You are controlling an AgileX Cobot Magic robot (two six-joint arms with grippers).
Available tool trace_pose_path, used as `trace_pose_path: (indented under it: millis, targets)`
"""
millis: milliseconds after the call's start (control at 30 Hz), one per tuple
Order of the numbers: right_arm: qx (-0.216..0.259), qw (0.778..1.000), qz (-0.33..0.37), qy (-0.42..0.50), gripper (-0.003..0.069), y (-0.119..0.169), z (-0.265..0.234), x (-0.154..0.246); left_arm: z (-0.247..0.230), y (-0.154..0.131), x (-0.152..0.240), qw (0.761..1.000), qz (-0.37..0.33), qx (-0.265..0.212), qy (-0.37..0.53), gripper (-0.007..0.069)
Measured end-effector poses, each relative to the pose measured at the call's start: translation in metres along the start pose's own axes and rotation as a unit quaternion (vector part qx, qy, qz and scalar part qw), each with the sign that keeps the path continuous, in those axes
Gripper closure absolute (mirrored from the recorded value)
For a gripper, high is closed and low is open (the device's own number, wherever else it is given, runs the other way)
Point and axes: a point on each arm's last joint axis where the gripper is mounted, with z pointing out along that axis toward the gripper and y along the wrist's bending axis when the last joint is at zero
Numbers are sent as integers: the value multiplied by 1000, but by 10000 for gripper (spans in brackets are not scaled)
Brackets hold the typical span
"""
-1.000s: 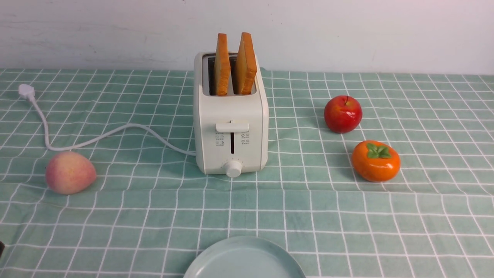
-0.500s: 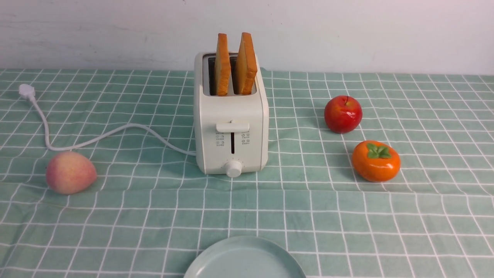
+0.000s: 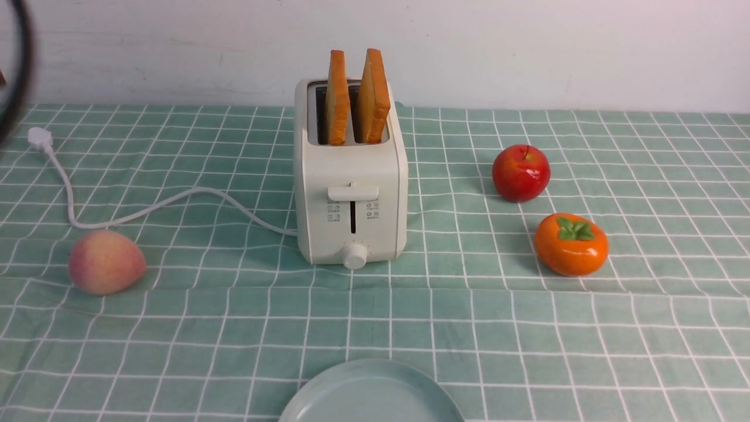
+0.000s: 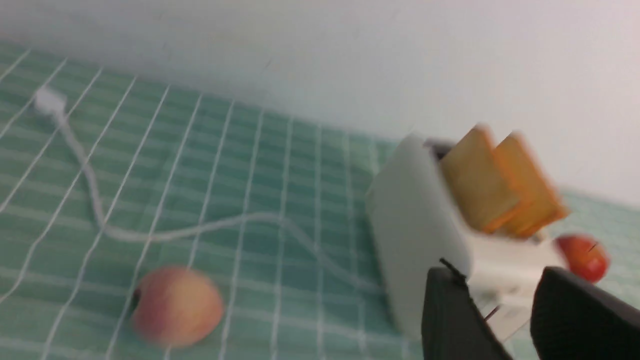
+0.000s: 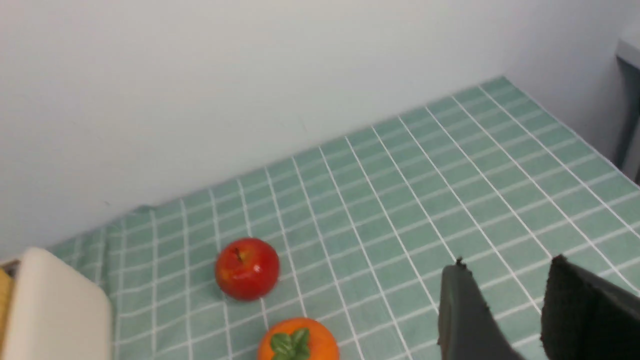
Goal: Take toasted bread from bread machine on blue coffee table place on plate.
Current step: 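Grasp the toast slice in the toaster and pull it up out of the slot with the right gripper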
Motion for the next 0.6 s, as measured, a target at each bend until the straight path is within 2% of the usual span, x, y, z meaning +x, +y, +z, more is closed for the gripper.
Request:
trace_pose_path:
  millis: [100,267,367,400,467,600]
  targets:
    - [-26,999,2,46,419,14,26,10,17,5,12,996,-3,-29,79,387]
    - [-97,984,-22,145,419,56,63,48,37,4,30,982,-33,-28,185,387]
    - [-145,971,-64,180,419,91,81,72,50,-2,38,975,-28,-12,221,387]
    - [-146,971,-65,178,419,91,81,72,51,-3,38,974,-27,-10,224,387]
    - [-188,960,-85,191,419,122,95,88,54,-15,45,970,-15,17,243,387]
    - [-227,947,-112,198,415,164,113,94,51,-40,58,962,32,71,263,387]
